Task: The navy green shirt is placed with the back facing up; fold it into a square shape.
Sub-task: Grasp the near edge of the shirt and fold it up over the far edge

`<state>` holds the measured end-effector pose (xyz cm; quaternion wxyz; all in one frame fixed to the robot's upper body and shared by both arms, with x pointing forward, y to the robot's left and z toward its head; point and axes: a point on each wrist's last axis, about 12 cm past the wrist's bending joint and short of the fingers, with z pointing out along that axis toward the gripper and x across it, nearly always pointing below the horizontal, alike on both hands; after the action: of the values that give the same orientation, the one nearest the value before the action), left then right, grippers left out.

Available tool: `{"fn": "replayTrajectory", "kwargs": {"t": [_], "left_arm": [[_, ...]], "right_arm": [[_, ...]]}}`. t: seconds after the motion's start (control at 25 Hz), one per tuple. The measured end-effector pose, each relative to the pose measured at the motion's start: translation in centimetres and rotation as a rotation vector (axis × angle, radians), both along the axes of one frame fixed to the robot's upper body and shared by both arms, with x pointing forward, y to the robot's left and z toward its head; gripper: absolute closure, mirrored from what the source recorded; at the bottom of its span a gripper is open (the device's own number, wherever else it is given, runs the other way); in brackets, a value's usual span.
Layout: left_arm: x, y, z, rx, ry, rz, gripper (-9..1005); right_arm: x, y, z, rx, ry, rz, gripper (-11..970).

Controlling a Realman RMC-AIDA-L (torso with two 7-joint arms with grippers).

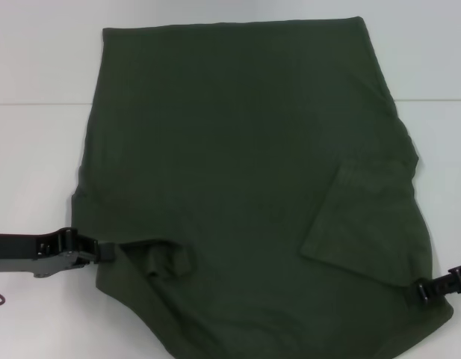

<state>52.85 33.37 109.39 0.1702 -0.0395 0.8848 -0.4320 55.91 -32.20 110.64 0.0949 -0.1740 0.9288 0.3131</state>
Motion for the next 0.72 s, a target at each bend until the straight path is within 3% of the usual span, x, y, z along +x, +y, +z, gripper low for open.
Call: {"fn": "replayTrajectory", "kwargs": {"t": [0.16, 0.6, 0.72], "left_arm": [[-0.03, 0.03, -0.02, -0.001, 0.002, 0.002, 961], [-0.05, -0.01, 0.01, -0.004, 0.002, -0.001, 954], [-0.10, -0.03, 0.01, -0.006, 0.004, -0.003, 953]], "right_arm": [[-0.34, 0.01, -0.14, 0.000, 0.017, 0.016, 273], [-0.43, 0.07, -0.39, -0.029, 0.027, 0.025, 712], [-0.49, -0.17, -0.39, -0.031, 0.028, 0.020, 789]]}}
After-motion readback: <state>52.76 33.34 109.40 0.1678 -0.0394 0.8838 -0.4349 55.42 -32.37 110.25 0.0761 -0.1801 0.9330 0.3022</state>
